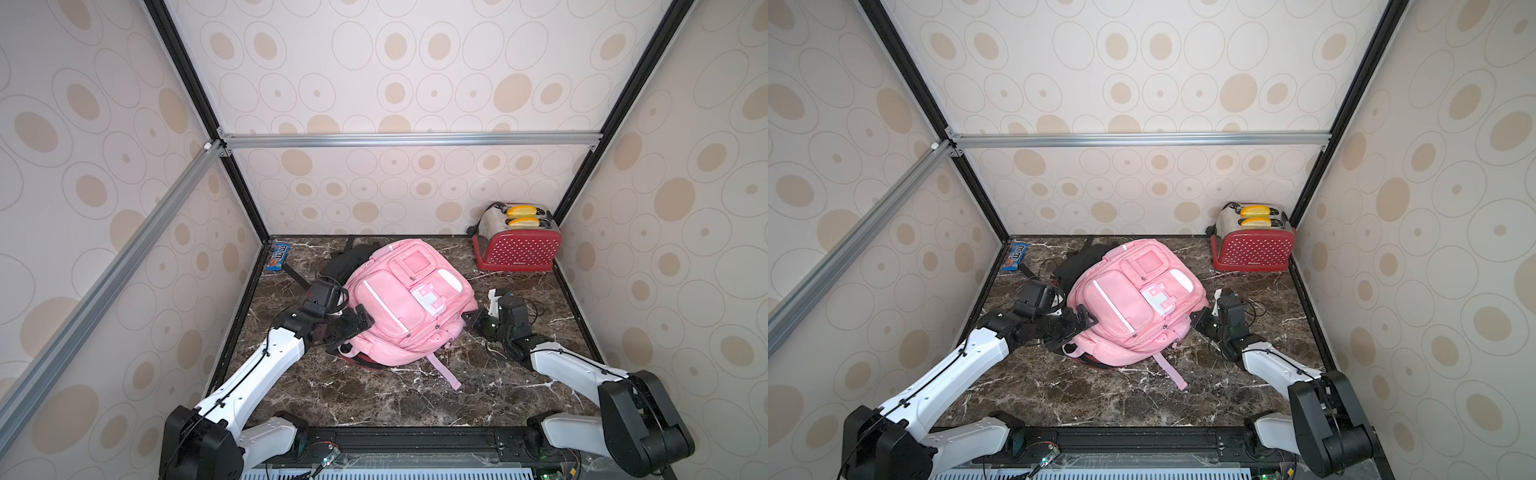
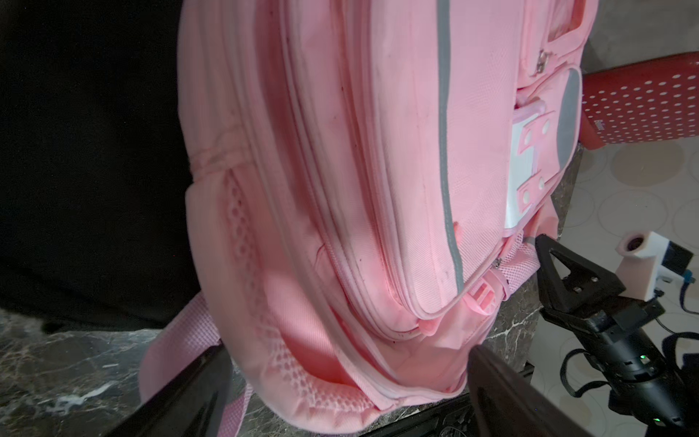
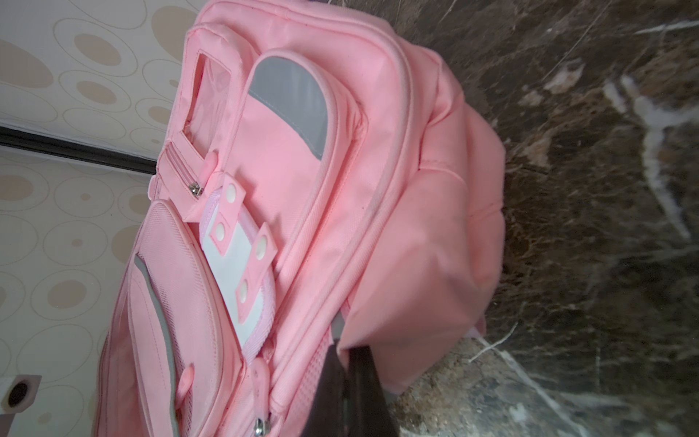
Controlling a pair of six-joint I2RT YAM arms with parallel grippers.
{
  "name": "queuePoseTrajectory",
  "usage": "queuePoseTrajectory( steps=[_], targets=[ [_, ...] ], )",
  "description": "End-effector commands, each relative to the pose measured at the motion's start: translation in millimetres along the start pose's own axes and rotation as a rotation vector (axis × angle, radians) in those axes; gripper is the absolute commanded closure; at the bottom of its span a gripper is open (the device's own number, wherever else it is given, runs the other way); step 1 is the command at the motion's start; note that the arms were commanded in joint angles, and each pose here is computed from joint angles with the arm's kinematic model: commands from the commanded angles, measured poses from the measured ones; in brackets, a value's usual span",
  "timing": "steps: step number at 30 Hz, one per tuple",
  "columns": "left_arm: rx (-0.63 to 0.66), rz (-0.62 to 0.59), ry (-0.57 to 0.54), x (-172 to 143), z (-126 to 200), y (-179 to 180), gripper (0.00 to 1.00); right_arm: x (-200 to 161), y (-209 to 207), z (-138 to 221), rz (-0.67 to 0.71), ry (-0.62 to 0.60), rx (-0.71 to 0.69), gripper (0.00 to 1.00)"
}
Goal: Zip up the backpack
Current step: Adjust the backpack at the center of the board, then zip the zipper on the backpack.
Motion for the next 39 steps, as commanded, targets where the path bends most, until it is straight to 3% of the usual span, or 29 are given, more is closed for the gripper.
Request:
queuePoseTrajectory(
  steps=[1,7,12,14,17,21,24,27,30,32,35,39],
  targets=[
    [-0.019,0.033,-0.011,3,-10,-1,0.01,10,25,3,0.035,-0.017,0.079,1.0],
    [0.0,0.061,0.022,1,-34,7,0.01,9,28,7,0.066,0.001,0.082,1.0],
    [-0.045,0.055,0.018,4,-36,-2,0.02,5,29,9,0.106,0.026,0.084,1.0],
    [-0.066,0.048,0.016,5,-34,-6,0.12,4,29,8,0.12,0.04,0.078,1.0],
    [-0.089,0.04,0.006,5,-28,-10,0.37,4,29,8,0.141,0.053,0.068,1.0],
    [-0.092,0.034,-0.004,5,-23,-10,0.78,4,31,7,0.168,0.071,0.065,1.0],
    [-0.096,0.03,0.0,4,-23,-11,1.0,5,33,7,0.218,0.101,0.048,1.0],
    [-0.12,0.033,-0.018,7,-18,-17,1.0,5,34,12,0.332,0.154,0.009,0.98],
    [-0.129,0.026,-0.046,11,-9,-22,1.0,2,36,23,0.447,0.182,0.005,0.7],
    [-0.134,0.025,-0.064,13,-3,-24,1.0,-1,39,37,0.507,0.181,0.011,0.62],
    [-0.133,0.029,-0.076,15,2,-26,1.0,-3,46,65,0.583,0.14,0.034,0.56],
    [-0.181,0.058,-0.087,17,8,-35,1.0,-14,52,95,0.62,0.077,0.095,0.55]
  ],
)
Point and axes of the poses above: each gripper's point midway between its finger pads, its own z axis back along the fingers, its own y axis along the line the jaws close on, x = y × z, the point moved 2 cm from there along z, back along the fingers, and after that the axes turned 3 degrees about z, right-handed, at the moved point
